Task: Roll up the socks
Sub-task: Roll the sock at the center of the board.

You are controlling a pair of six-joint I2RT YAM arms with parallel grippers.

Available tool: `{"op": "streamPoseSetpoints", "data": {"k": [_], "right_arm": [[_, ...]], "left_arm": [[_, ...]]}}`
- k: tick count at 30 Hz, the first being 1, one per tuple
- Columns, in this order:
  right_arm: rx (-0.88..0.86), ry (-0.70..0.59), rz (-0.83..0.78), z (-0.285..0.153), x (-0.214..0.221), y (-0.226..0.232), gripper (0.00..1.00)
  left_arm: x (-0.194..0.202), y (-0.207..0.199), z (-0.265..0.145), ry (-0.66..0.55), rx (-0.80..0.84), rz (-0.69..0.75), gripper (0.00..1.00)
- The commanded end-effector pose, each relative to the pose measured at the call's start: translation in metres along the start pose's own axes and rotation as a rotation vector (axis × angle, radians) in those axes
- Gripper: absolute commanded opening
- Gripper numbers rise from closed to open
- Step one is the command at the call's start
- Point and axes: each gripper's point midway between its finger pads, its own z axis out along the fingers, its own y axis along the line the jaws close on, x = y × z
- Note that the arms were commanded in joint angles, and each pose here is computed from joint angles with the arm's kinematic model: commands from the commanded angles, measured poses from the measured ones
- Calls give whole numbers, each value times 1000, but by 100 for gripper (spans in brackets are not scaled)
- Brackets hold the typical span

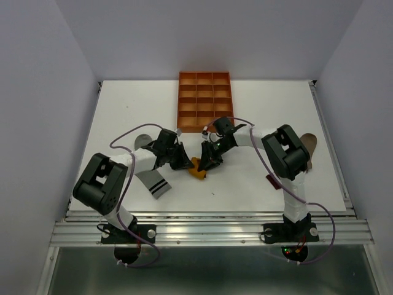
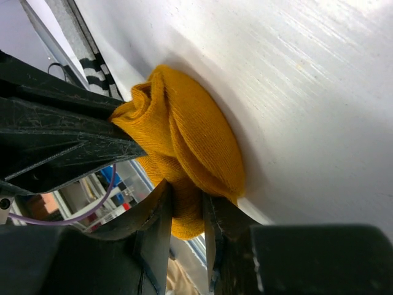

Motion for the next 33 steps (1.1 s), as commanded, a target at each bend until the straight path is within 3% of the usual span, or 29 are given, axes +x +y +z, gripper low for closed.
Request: {"op": "streamPoseSetpoints", "data": {"k": [1, 7, 11, 17, 24, 33], "right_arm": [[271, -25, -101, 4, -3, -63, 23], [199, -190, -335, -32, -27, -11, 48], [126, -281, -434, -50, -32, 20, 54], [188, -401, -641, -65, -24, 49, 57], [324, -466, -898, -50, -3, 70, 61], [443, -495, -1034, -28, 6, 75, 61]], "left_arm": [[12, 26, 10, 51, -103, -14, 0], [18, 43, 8, 77, -199, -21, 0], [16, 46, 4, 72, -235, -6, 0], [16, 43, -2, 85, -271, 22, 0], [19, 38, -4, 130, -277, 19, 0], [21, 39, -10, 165, -323, -2, 0]]}}
